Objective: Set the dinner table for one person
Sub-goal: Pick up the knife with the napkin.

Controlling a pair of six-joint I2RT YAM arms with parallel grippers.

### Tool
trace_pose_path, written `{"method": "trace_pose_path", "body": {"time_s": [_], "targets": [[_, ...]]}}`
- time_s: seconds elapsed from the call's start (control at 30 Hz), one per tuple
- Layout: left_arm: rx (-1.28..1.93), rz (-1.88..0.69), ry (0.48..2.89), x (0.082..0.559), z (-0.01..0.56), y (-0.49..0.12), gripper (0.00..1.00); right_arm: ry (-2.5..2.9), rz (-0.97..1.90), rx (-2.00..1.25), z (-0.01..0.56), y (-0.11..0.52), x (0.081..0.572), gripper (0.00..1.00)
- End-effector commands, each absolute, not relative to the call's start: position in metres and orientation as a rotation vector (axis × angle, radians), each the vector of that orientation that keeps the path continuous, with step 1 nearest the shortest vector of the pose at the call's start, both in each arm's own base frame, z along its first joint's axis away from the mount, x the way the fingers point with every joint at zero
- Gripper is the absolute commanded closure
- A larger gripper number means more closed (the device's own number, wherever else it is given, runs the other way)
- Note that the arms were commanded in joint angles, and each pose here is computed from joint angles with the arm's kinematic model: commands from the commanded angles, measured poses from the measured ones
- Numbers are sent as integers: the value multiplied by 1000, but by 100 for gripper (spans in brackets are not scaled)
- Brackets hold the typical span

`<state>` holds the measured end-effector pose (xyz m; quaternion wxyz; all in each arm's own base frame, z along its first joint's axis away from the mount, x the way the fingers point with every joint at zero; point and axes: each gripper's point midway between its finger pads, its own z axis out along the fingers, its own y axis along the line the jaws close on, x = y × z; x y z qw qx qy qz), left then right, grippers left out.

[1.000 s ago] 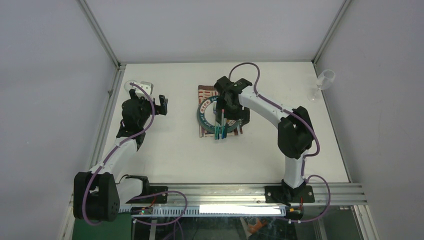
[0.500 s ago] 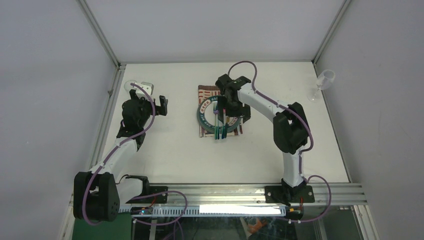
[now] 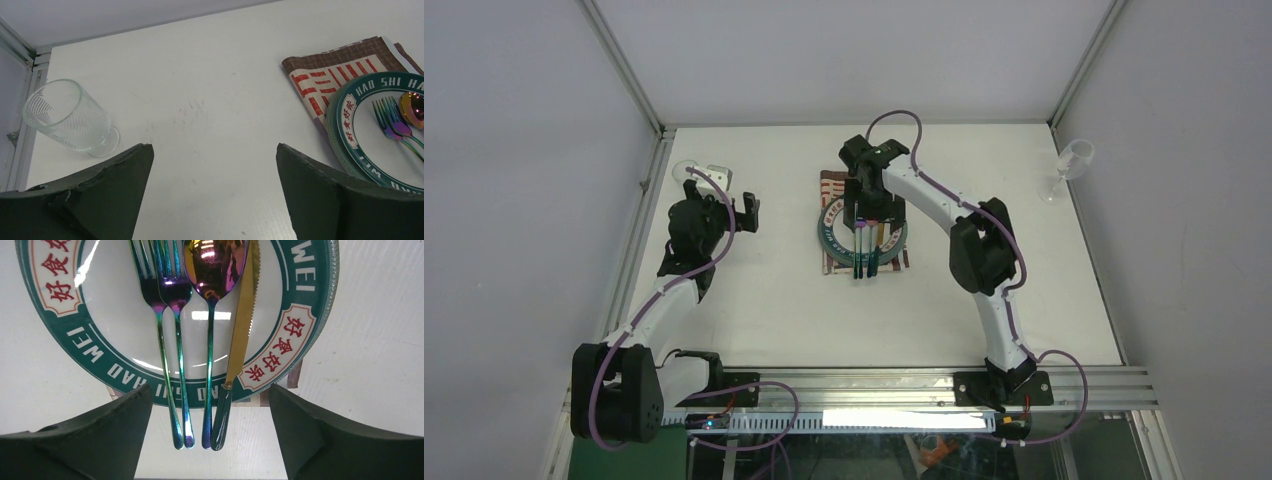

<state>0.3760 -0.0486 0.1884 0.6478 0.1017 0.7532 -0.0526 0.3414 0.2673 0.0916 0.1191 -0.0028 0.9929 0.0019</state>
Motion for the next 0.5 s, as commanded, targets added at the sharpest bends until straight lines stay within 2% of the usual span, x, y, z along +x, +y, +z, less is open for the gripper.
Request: {"method": "trace_pose_path", "body": {"time_s": [0.0,0.23,0.47], "targets": [[259,-127,1647,375,203,-52,1,2917,42,25,100,269,332,11],[262,-131,1649,375,202,-53,1,2951,55,65,87,262,315,13],[267,-136,1650,374,202,-54,1,2936,60,72,89,264,320,15]]}}
